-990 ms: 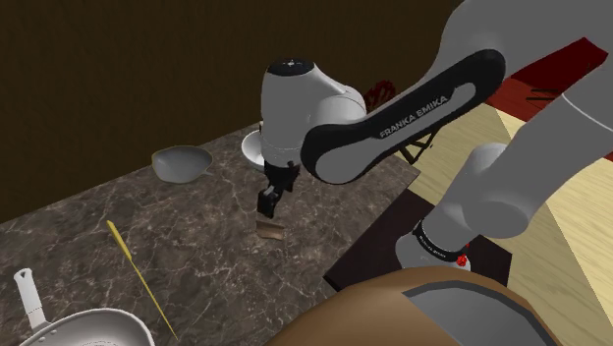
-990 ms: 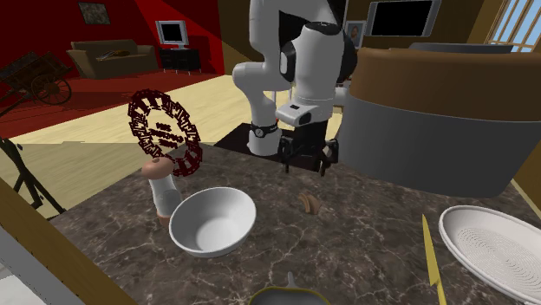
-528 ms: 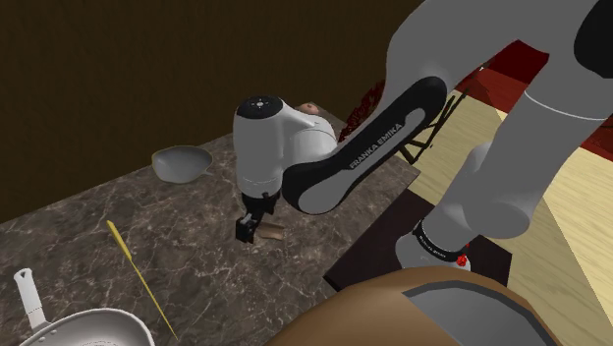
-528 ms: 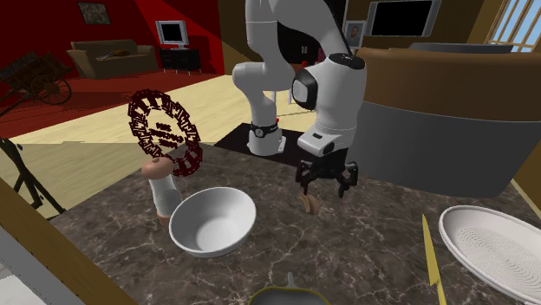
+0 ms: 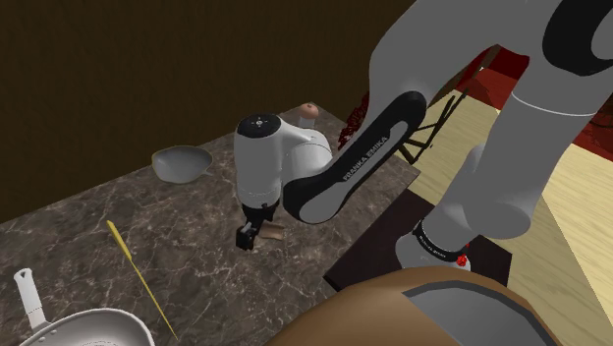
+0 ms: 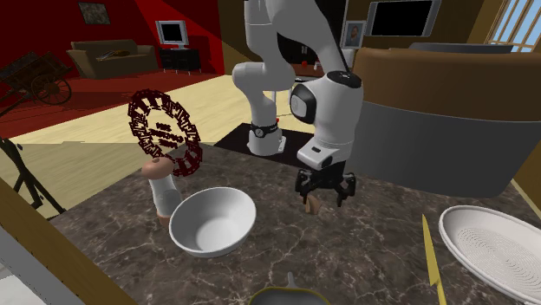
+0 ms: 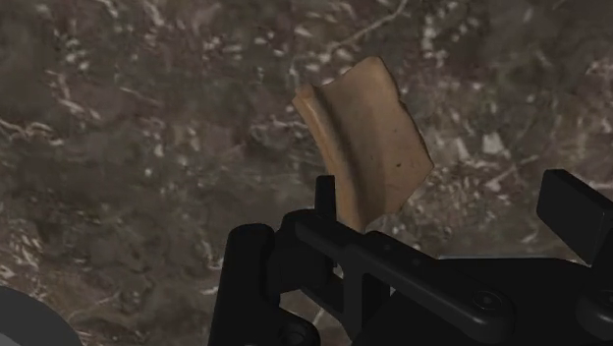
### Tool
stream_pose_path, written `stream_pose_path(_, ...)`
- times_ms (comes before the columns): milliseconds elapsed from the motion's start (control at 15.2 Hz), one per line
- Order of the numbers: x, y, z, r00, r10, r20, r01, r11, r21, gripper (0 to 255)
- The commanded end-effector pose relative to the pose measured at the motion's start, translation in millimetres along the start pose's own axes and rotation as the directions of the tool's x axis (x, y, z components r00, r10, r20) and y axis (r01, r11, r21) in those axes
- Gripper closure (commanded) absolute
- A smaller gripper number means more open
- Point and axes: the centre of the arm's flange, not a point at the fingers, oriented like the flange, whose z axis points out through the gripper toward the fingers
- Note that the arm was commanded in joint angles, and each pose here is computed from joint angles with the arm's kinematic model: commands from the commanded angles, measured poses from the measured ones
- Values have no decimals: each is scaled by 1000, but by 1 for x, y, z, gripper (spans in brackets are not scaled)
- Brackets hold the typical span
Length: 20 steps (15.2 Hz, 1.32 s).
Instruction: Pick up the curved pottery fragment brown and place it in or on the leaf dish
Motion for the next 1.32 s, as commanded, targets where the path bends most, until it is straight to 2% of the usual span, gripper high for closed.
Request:
stream_pose_path(0,0,0,1,1000,0,0,0,1000,0,0)
stream_pose_path(264,0,0,1,1000,0,0,0,1000,0,0)
stream_pose_path(330,0,0,1,1000,0,0,0,1000,0,255)
stream_pose_path(924,0,0,1,1000,0,0,0,1000,0,255)
stream_pose_path(1254,-1,0,-25,1000,0,0,0,1000,0,255)
